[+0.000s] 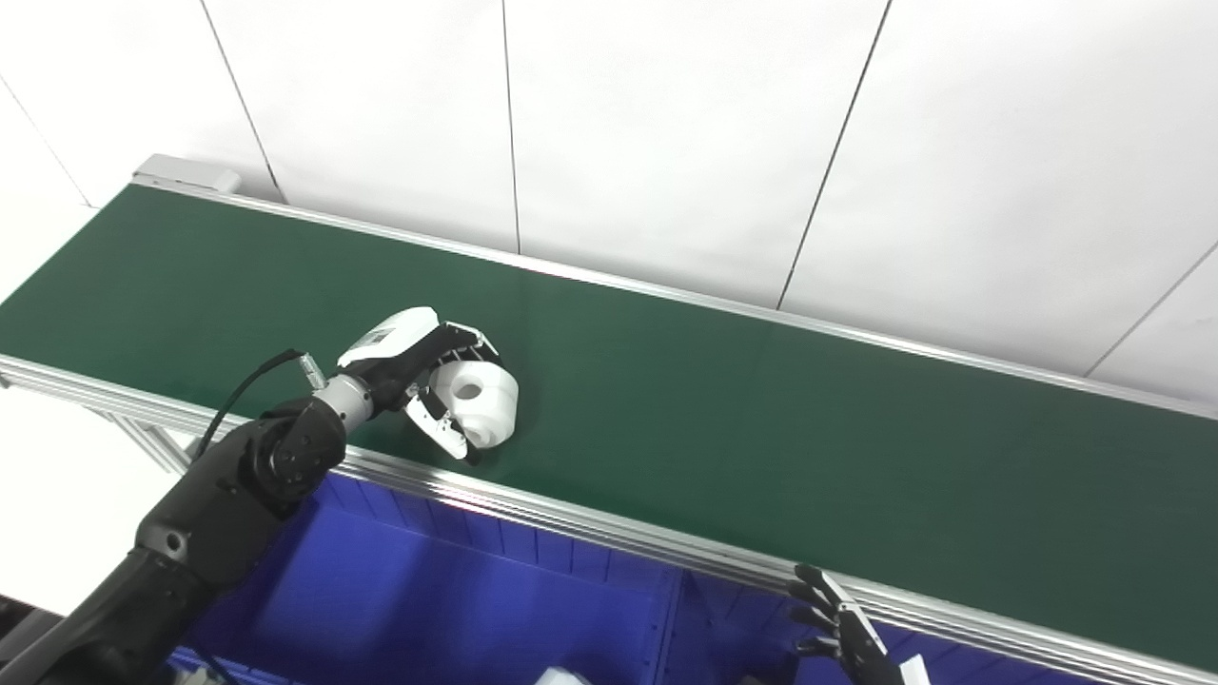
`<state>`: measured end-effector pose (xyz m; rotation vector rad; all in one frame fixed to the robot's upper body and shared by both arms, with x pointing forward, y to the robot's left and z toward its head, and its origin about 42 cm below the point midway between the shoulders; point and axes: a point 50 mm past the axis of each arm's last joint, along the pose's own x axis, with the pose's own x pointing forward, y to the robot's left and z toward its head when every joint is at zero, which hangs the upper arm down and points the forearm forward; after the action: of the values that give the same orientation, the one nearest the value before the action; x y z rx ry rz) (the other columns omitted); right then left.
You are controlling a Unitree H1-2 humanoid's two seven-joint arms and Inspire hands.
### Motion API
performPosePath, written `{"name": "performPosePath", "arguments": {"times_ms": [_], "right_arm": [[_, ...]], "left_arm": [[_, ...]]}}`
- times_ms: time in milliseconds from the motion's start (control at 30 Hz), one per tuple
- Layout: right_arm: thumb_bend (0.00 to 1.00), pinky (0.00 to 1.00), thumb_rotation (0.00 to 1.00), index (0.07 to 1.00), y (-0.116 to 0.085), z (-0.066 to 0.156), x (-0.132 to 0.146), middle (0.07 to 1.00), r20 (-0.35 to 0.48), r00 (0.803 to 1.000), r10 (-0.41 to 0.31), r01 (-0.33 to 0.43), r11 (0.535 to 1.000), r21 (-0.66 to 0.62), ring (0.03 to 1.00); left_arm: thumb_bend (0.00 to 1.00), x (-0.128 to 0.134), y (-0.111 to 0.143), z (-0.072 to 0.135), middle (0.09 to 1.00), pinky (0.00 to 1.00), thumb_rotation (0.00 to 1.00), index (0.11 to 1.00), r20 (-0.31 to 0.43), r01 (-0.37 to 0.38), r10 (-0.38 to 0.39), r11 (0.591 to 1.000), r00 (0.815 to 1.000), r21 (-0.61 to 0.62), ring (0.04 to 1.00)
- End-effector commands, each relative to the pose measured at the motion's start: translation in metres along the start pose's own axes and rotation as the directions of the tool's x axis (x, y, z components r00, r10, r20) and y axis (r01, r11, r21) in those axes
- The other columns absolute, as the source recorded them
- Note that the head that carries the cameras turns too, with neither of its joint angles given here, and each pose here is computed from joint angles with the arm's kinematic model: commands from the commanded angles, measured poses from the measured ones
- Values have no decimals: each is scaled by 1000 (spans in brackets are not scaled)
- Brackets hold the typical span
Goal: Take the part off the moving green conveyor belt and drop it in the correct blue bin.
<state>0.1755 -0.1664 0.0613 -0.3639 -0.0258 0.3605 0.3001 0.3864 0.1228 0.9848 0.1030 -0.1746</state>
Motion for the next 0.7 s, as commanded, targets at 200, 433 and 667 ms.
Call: {"name": "performPosePath", "arguments": {"times_ms": [200,433,667], "right_arm": [[664,645,259,873,-2,21,-1,833,84,996,-26,26,1000,6,778],[633,672,268,888,-2,30,-3,850,87,996,-22,22,1000,5,795],[633,689,369,898,-1,36,-2,853,81,996,-24,24,1000,-1,799]], "left_arm": [[496,-26,22,32,488,466,0,535,238,-183,223,966,945,-180,430],[497,-64,-12,53,501,454,0,524,319,-120,223,943,921,-311,429],[497,-103,-63,69,489,461,0,533,314,26,97,931,944,-365,431]]}}
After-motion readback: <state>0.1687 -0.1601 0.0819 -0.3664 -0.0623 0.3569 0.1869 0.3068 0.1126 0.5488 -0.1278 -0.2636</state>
